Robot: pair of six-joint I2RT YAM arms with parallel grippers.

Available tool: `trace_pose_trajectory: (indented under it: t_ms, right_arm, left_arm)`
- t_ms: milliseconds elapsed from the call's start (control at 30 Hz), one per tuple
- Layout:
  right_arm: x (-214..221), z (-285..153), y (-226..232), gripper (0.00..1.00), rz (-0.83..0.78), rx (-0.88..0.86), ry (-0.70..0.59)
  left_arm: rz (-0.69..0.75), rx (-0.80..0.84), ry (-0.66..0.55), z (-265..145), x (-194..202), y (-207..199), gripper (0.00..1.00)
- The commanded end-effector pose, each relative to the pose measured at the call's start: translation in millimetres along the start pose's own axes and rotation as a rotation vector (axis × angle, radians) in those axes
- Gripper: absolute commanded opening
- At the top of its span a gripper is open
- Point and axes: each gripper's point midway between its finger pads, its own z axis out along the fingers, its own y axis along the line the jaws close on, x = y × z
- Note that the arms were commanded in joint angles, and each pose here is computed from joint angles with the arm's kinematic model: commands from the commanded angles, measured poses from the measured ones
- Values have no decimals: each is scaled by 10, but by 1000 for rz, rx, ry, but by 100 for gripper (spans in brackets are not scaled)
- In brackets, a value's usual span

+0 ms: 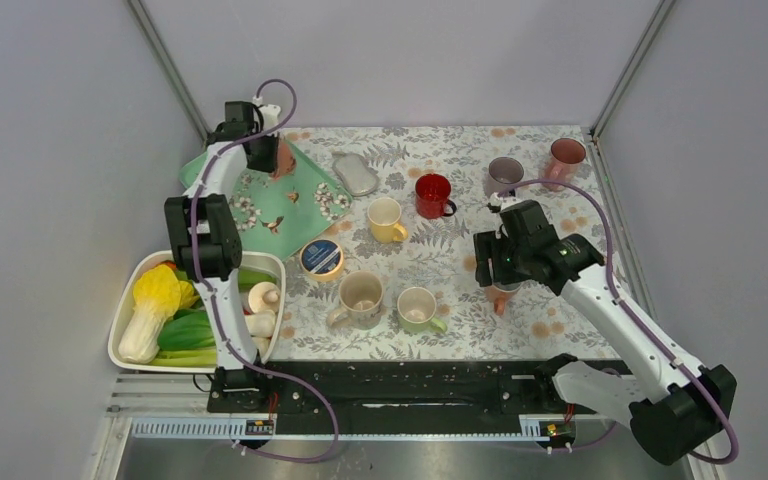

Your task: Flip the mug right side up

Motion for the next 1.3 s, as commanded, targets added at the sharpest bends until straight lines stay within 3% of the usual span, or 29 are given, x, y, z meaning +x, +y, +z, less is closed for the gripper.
trace_pose_trajectory:
  t_ms: [0,267,467,767,1067,1133,1167,1233,1267]
  right_arm:
    - [-514,-330,427,73,9,-238,-237]
    - [-1447,-872,1418,72,111,-715,-682]
    - [-2023,-1277,1845,74,259,-1017,-875]
    - [-2450,-1385,2131,78,378,-1197,-914]
    - [-2547,-1515,2366,77,390,-1371,-875]
    - [-2569,-1573,2385,70,397,-1412,-880]
    - [-2571,-1612,2386,61,393,-1430,-893]
    - [-2557,-1712,2349,26,385,-1448,-930]
    - [-2542,-1734,2315,14,385,-1436,-952]
  left_arm:
    - [-14,148,-233,-935,-724,-294,0]
    - [-125,472,-324,-1947,-952,-1062,0]
    - [-122,700,-351,-2691,-939,-1691,0]
    - [-62,940,-331,-3423,-694,-2442,0]
    - [-22,1075,-230,-3556,-436,-2895,0]
    - [-15,1112,-206,-3585,-394,-2991,0]
    - [-11,1124,-196,-3588,-373,-3031,0]
    - [1,1126,-186,-3555,-337,-3073,0]
    - [4,1115,-184,-3514,-324,-3066,0]
